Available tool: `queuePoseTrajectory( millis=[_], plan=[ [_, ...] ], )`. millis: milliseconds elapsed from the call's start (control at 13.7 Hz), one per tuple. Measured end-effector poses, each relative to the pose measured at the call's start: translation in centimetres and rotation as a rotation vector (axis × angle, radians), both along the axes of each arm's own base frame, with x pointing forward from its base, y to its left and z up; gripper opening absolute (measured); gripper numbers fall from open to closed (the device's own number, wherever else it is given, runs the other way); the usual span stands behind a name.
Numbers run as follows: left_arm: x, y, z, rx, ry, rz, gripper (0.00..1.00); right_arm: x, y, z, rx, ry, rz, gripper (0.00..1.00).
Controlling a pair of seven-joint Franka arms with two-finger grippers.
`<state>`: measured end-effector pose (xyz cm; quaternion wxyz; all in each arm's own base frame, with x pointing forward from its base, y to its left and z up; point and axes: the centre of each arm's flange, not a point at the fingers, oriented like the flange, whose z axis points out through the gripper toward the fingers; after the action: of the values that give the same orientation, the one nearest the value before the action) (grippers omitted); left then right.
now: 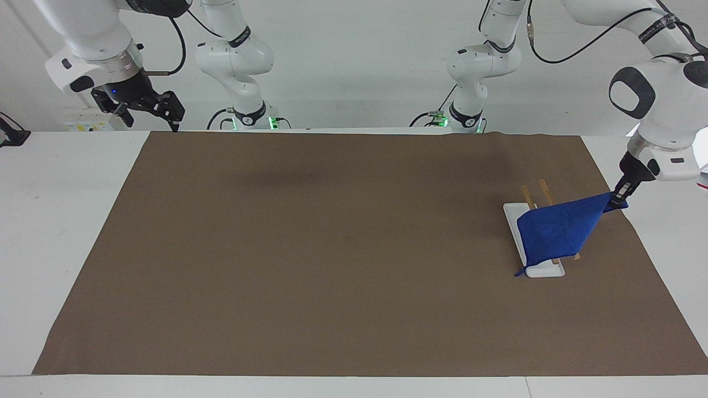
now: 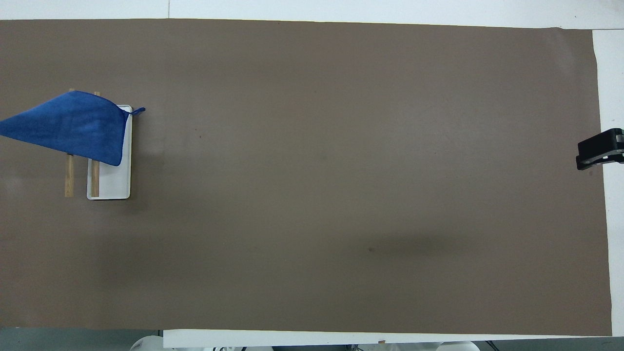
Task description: Right arm passes towel to left arm to hang
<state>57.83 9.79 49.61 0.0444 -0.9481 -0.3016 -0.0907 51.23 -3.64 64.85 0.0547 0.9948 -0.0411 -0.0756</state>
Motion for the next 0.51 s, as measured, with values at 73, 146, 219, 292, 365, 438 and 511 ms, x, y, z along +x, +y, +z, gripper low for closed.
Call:
queuePoseTrajectory(
  millis=[73, 146, 219, 292, 365, 438, 511],
  plan=[
    [-0.11, 0.30, -0.08, 0.001, -0.008, 0.003, 0.19, 0.00, -0.24, 0.00, 0.000, -0.006, -0.003, 1.00],
    [-0.17, 0.66, -0.02, 0.001, -0.014, 0.008, 0.30, 0.03, -0.35, -0.06, 0.000, -0.007, -0.004, 1.00],
    [-0.20, 0.84, 0.09, 0.002, -0.018, 0.011, 0.40, 0.03, -0.35, -0.17, 0.000, -0.005, -0.004, 1.00],
    [-0.22, 0.80, 0.17, 0.002, -0.019, 0.011, 0.51, 0.04, -0.31, -0.29, 0.001, -0.002, -0.003, 1.00],
    [-0.25, 0.71, 0.18, 0.002, -0.016, 0.010, 0.64, 0.04, -0.27, -0.40, 0.001, 0.000, -0.002, 1.00],
    [-0.34, 0.58, 0.07, 0.000, -0.005, 0.009, 0.74, 0.05, -0.18, -0.53, 0.005, 0.003, -0.001, 1.00],
    [-0.51, 0.40, -0.03, -0.002, 0.014, 0.008, 0.88, 0.05, -0.03, -0.67, 0.016, 0.005, 0.000, 1.00]
  ],
)
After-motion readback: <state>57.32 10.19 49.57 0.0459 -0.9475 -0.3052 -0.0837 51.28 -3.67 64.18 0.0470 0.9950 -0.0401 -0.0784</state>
